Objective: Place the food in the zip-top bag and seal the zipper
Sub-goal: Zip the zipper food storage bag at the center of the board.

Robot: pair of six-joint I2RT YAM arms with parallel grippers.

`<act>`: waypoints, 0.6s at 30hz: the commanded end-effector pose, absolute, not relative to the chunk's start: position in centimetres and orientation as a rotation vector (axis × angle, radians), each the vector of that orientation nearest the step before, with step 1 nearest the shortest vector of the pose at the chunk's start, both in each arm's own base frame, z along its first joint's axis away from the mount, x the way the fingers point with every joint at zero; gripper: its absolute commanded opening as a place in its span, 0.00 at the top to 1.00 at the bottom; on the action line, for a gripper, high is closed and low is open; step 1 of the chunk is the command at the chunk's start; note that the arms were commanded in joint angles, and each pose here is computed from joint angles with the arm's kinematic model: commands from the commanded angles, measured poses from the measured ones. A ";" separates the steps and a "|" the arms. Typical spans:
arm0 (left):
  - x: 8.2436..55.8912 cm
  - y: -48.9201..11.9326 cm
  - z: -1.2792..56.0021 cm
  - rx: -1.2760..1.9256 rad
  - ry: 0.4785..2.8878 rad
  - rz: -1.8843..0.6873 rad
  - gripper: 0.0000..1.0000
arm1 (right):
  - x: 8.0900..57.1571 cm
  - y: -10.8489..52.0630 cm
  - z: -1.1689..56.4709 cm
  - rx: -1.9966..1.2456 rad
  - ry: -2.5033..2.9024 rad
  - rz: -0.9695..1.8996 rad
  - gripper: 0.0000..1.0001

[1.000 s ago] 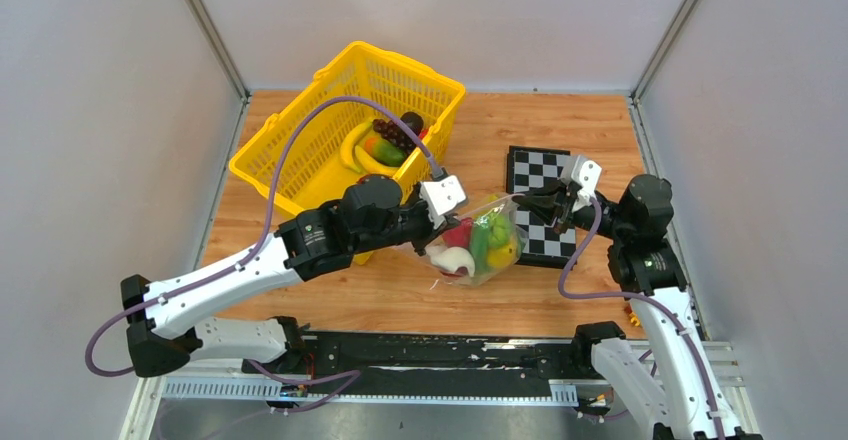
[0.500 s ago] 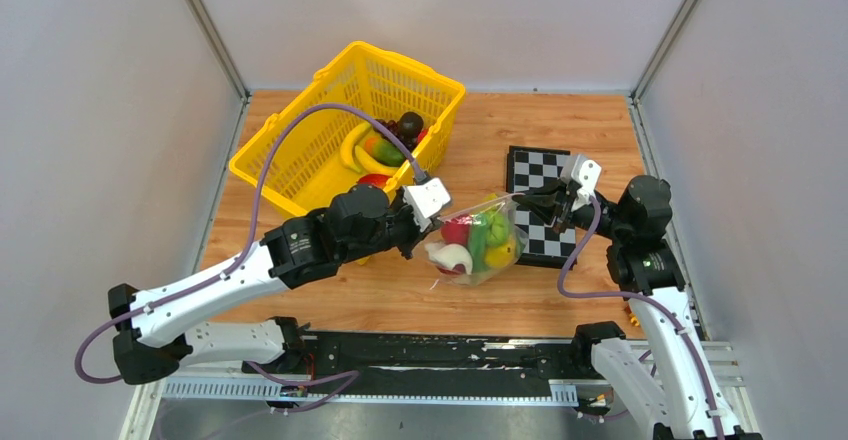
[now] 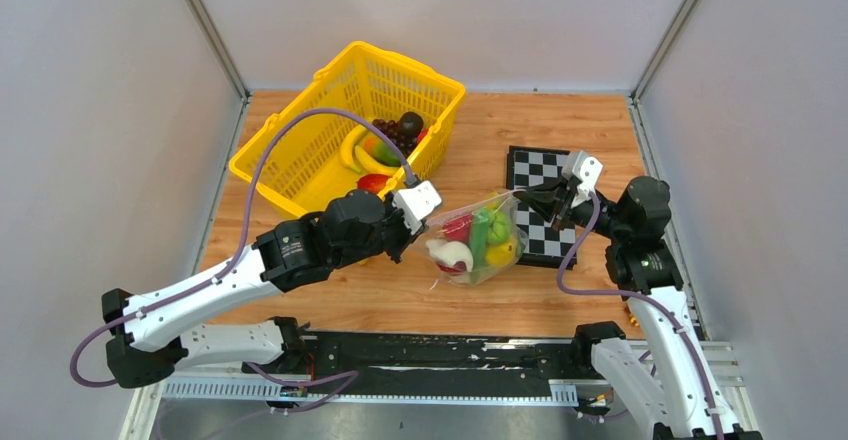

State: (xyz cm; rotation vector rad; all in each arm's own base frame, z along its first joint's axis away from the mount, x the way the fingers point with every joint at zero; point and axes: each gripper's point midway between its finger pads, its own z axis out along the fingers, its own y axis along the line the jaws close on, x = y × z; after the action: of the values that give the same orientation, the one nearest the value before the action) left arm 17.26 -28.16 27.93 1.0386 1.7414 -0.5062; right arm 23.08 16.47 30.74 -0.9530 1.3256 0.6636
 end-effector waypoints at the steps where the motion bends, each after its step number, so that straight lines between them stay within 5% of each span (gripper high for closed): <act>1: 17.1 -25.2 26.7 1.047 1.832 -0.391 0.99 | 24.7 15.4 32.7 -0.883 1.287 0.557 1.00; 18: 18.0 -21.4 27.0 0.976 1.898 -0.212 0.99 | 24.9 15.5 33.0 -0.881 1.282 0.566 1.00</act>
State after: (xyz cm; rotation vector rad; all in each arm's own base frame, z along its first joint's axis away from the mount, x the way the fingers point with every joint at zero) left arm 17.93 -24.78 27.38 0.9868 1.8407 -0.3485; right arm 23.79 16.46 30.71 -0.9283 1.3398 0.6645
